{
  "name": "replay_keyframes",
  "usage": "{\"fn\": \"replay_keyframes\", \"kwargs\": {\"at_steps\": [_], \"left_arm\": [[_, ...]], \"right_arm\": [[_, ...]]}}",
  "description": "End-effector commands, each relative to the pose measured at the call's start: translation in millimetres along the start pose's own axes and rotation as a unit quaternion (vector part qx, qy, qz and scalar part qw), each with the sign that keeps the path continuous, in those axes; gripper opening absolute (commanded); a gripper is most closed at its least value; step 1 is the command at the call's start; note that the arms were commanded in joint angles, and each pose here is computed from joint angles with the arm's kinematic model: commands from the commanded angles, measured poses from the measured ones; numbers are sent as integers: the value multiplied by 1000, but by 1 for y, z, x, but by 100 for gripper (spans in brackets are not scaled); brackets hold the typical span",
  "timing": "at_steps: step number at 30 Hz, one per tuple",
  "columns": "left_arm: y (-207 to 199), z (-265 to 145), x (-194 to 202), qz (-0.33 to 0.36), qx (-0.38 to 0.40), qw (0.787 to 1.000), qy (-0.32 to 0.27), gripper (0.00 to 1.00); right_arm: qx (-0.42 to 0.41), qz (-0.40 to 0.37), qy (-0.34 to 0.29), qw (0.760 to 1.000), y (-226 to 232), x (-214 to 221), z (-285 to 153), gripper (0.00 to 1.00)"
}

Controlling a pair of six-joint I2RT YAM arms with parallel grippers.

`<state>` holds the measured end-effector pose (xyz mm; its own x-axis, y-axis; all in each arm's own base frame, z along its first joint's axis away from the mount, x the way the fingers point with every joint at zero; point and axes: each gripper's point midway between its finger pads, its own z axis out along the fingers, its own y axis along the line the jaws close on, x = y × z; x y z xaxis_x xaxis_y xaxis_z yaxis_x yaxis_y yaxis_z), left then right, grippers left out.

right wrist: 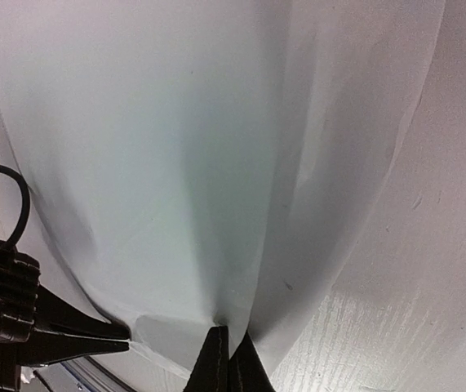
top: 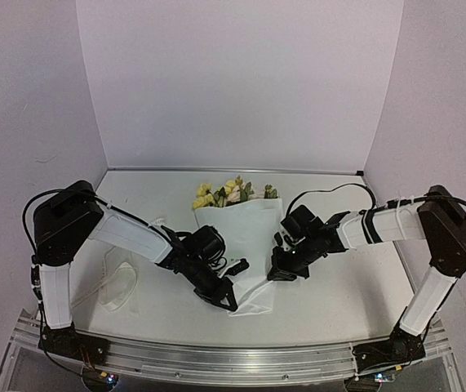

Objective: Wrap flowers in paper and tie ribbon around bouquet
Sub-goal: Press the fold line on the folded wrapping paper.

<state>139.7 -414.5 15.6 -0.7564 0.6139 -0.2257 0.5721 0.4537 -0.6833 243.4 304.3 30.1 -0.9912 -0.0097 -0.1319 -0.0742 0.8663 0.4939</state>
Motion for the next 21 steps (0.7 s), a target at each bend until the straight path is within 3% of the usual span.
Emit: {"fn": "replay_keyframes", "kwargs": {"at_steps": [1,10,16,21], "left_arm": [[26,8,13,-19,-45,999,11,4],[39,10,23,-34,-71,997,20,1],[33,6,18,-22,-68,997,12,2],[29,3,14,-12,-65,998,8,2]], "right_arm": [[12,-15,-15,1000,0,-3,-12,0],[20,-14,-13,1000,-7,-7,-22,1],[9,-33,1,999,8,4,-39,16],[5,-41,-11,999,19,10,-55,18]]}}
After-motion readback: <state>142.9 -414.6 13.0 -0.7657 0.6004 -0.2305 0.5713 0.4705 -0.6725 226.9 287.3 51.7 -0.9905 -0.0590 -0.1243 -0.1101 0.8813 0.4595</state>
